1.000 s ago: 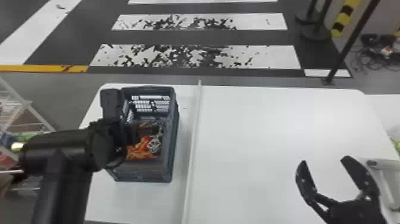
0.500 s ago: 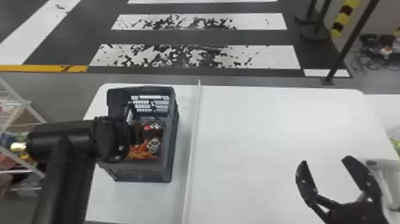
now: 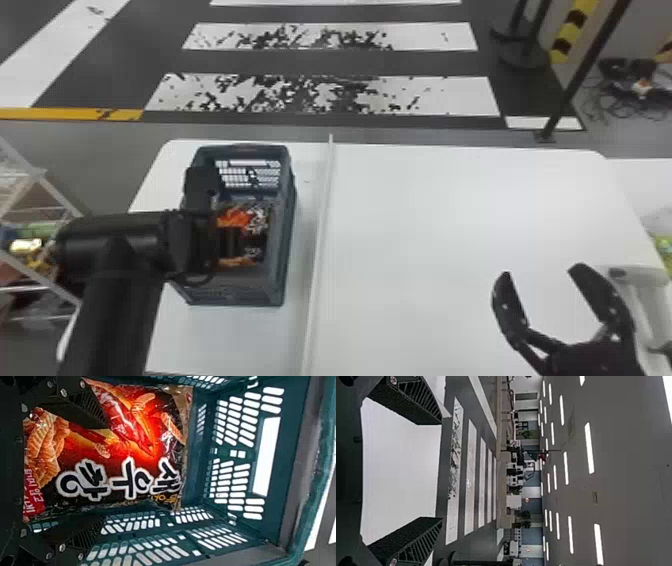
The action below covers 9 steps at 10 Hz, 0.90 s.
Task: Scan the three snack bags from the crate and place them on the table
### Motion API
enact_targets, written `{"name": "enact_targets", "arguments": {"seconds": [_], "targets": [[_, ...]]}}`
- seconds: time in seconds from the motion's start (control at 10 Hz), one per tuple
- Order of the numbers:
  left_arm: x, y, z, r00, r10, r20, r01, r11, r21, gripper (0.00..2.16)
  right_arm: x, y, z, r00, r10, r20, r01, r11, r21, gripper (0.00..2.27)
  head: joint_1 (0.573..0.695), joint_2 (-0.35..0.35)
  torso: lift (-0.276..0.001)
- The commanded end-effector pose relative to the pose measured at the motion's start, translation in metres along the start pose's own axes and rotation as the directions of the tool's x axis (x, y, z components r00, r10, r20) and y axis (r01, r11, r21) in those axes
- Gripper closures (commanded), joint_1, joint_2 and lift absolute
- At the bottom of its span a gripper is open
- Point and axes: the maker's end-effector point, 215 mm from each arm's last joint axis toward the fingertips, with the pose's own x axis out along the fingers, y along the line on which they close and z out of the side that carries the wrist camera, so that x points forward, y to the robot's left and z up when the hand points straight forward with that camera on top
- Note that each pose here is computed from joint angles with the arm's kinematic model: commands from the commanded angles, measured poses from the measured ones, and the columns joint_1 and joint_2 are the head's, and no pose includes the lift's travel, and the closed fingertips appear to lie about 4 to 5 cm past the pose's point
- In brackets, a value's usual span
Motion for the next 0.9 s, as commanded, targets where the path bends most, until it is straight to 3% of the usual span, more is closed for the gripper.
{"name": "enact_targets", "arguments": {"seconds": [0.0, 0.1, 0.2, 0.3, 0.8], "targets": [[0.011, 0.003, 0.002, 1.0, 0.009, -0.027, -0.009, 1.0, 0.002, 0.24, -0.005, 0.0, 0.005, 1.0, -0.002, 0.02, 0.002, 1.0, 0.003, 0.07, 0.695, 0.051, -0.037], [0.02, 0.002, 0.007, 0.999, -0.012, -0.033, 0.012, 1.0, -0.005, 0.72, -0.008, -0.005, 0.006, 1.0, -0.009, 0.027, 0.009, 1.0, 0.001, 0.07, 0.695, 0.049, -0.037], [0.023, 0.0, 0.012, 0.999, -0.028, -0.024, 0.028, 1.0, -0.009, 1.5, -0.013, -0.014, 0.007, 0.999, -0.023, 0.036, 0.023, 1.0, 0.008, 0.07, 0.695, 0.043, -0.037], [0.024, 0.003, 0.015, 1.0, -0.019, -0.005, 0.019, 1.0, -0.008, 2.13, -0.014, -0.017, 0.005, 0.999, -0.028, 0.035, 0.028, 1.0, 0.009, 0.07, 0.695, 0.031, -0.037], [-0.01, 0.009, 0.012, 0.995, -0.044, 0.093, 0.046, 0.999, -0.019, 2.13, -0.014, -0.014, 0.006, 0.999, -0.035, 0.036, 0.034, 0.999, 0.037, 0.07, 0.695, 0.034, -0.037]]}}
